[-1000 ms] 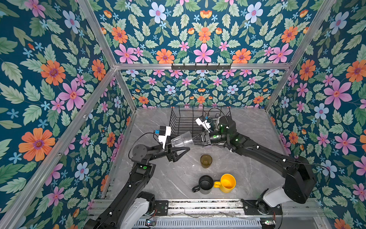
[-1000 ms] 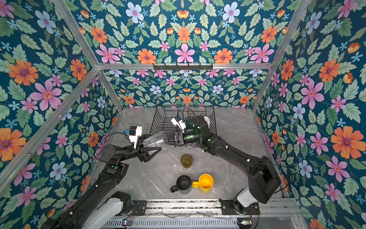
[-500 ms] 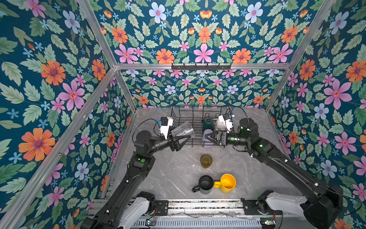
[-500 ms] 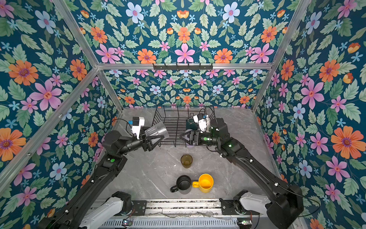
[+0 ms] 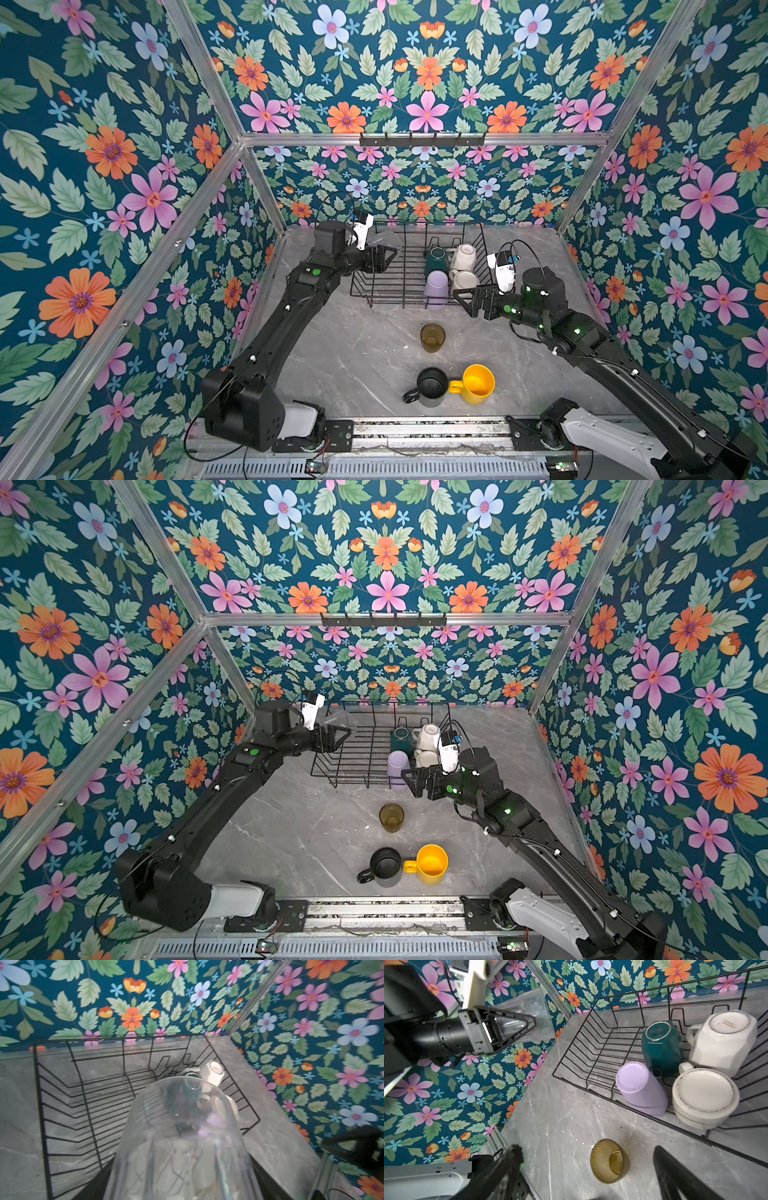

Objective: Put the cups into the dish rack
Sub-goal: 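Carry the clear glass over the rack and lower it upside down with the left gripper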

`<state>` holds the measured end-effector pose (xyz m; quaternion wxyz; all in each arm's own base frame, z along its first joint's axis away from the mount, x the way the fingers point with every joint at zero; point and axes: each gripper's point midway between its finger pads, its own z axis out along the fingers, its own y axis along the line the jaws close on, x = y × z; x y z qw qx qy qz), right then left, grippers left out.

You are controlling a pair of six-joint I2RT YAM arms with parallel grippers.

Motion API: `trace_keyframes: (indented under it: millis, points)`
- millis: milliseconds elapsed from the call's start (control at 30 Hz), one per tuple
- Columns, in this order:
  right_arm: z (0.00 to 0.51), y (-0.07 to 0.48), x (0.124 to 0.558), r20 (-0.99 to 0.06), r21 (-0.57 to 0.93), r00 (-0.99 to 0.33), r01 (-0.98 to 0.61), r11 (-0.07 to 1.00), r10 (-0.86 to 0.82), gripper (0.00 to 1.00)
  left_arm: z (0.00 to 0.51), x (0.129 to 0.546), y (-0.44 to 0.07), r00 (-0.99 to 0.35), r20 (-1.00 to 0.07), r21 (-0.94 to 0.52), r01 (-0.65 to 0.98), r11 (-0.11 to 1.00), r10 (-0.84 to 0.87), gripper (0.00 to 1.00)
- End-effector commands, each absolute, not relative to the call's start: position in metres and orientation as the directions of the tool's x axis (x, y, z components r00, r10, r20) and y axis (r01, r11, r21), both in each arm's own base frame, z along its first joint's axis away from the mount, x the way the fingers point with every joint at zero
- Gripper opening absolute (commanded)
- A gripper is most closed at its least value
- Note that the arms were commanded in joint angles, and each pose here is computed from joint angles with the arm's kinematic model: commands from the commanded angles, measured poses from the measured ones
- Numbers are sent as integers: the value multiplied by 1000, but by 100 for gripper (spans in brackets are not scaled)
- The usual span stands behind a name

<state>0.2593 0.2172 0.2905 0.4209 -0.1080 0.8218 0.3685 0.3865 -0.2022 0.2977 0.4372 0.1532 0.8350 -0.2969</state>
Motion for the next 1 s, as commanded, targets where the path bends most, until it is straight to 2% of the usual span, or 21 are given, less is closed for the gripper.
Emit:
trace_keyframes:
  millis: [0, 133, 500, 967]
  points:
    - [292, 215, 259, -795, 488, -594, -506, 711, 123, 99, 275, 406, -185, -625, -779, -277, 421, 864, 54, 0]
    - [289, 213, 258, -794, 486, -595, -502, 716, 121, 99, 259, 435, -178, -667, -740, -211, 349, 913, 84, 0]
    - [275, 206, 256, -783, 476, -611, -470, 744, 115, 98, 226, 497, -183, -714, -687, -89, 268, 959, 135, 0]
    - [266, 207, 251, -762, 501, -636, -461, 732, 121, 98, 157, 537, -193, -782, -580, 41, 252, 967, 228, 0]
